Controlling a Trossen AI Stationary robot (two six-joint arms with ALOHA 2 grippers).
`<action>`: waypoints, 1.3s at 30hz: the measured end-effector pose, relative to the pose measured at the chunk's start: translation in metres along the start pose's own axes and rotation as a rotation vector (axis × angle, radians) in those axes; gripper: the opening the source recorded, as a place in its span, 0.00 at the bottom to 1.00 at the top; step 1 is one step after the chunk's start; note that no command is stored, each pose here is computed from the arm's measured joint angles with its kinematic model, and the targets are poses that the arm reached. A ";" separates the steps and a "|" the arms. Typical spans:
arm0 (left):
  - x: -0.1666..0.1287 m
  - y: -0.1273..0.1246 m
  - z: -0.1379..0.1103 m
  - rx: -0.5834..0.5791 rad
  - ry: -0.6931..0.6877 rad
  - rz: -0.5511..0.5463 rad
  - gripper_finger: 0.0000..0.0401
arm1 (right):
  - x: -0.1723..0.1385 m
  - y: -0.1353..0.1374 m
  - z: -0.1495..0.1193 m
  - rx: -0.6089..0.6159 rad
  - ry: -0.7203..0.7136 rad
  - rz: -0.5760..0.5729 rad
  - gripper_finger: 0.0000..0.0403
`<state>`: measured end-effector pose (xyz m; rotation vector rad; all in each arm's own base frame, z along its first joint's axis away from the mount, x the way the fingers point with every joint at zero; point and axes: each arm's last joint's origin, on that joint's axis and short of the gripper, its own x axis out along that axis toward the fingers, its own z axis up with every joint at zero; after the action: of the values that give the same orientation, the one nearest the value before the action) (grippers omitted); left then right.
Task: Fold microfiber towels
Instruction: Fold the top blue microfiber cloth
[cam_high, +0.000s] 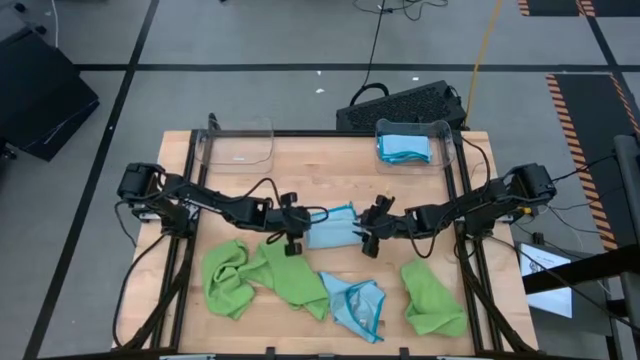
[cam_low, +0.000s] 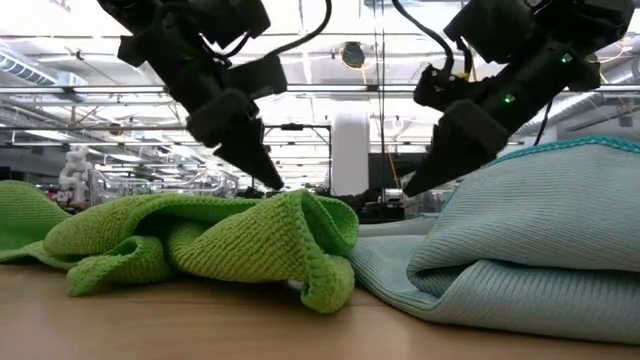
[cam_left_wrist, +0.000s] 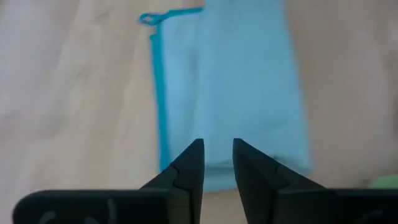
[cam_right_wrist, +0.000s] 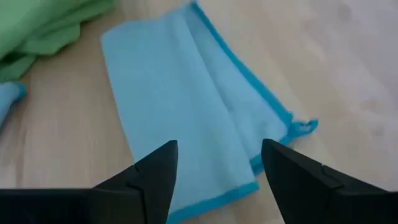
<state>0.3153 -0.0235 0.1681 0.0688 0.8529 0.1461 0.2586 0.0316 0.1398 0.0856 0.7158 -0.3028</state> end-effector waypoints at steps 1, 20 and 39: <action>0.000 -0.001 0.001 -0.020 -0.007 -0.021 0.22 | 0.000 -0.001 -0.001 0.012 0.005 -0.001 0.55; 0.024 0.004 0.000 -0.126 -0.039 -0.040 0.60 | 0.008 -0.041 -0.040 0.347 -0.011 0.114 0.46; 0.025 0.013 0.007 -0.162 -0.104 -0.114 0.63 | 0.012 -0.046 -0.051 0.459 -0.051 0.120 0.43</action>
<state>0.3362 -0.0069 0.1555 -0.1227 0.7371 0.1035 0.2212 -0.0057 0.0951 0.5525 0.5779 -0.3481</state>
